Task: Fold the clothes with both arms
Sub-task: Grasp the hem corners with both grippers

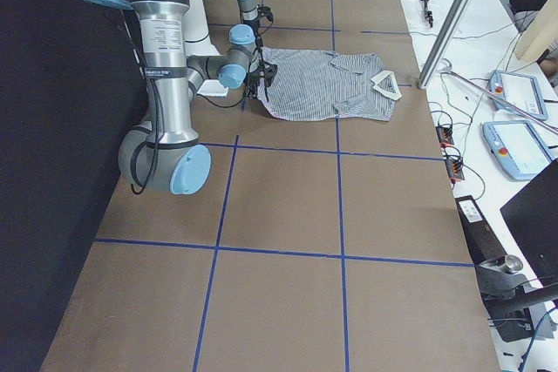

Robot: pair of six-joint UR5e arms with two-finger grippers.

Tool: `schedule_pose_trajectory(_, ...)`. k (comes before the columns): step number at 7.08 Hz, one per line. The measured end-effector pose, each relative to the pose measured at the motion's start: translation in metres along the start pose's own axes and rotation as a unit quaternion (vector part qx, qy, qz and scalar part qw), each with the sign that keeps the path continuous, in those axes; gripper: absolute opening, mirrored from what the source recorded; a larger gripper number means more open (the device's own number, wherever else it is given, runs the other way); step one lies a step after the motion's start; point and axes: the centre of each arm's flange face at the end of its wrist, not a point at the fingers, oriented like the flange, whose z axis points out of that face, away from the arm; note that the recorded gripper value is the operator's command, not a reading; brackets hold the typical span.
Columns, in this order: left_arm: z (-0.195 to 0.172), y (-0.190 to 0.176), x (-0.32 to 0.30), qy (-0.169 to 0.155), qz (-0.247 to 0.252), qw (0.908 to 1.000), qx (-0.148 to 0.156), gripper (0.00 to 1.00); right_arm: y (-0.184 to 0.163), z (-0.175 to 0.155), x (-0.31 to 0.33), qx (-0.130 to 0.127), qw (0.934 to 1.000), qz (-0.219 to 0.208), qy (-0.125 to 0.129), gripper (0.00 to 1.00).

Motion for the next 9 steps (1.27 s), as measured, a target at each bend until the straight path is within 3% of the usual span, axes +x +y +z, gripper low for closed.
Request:
schedule_pose_trajectory(1, 0.002, 0.002, 0.003, 0.000, 0.000, 1.0000, 0.000, 0.77, 0.000, 0.000, 0.000, 0.000, 1.0000, 0.000, 0.001, 0.00)
schedule_pose_trajectory(2, 0.003, 0.003, 0.005, 0.000, 0.000, 1.0000, 0.000, 0.67, -0.001, 0.000, 0.001, 0.000, 1.0000, 0.000, 0.001, 0.00)
schedule_pose_trajectory(4, 0.003, 0.003, 0.007, 0.000, 0.000, 1.0000, 0.000, 0.23, -0.001, -0.001, 0.000, 0.001, 1.0000, 0.001, 0.000, 0.00)
schedule_pose_trajectory(5, 0.003, 0.003, 0.008, 0.001, -0.001, 1.0000, 0.000, 0.07, -0.001, -0.001, 0.000, -0.001, 1.0000, 0.001, 0.000, 0.00)
schedule_pose_trajectory(6, 0.002, 0.004, 0.008, 0.002, 0.000, 1.0000, -0.001, 0.00, -0.001, -0.001, 0.000, -0.002, 1.0000, 0.001, 0.000, 0.00)
schedule_pose_trajectory(9, -0.007, 0.004, 0.010, 0.008, 0.000, 1.0000, -0.004, 0.00, -0.001, 0.000, 0.001, -0.004, 1.0000, 0.002, 0.001, 0.00)
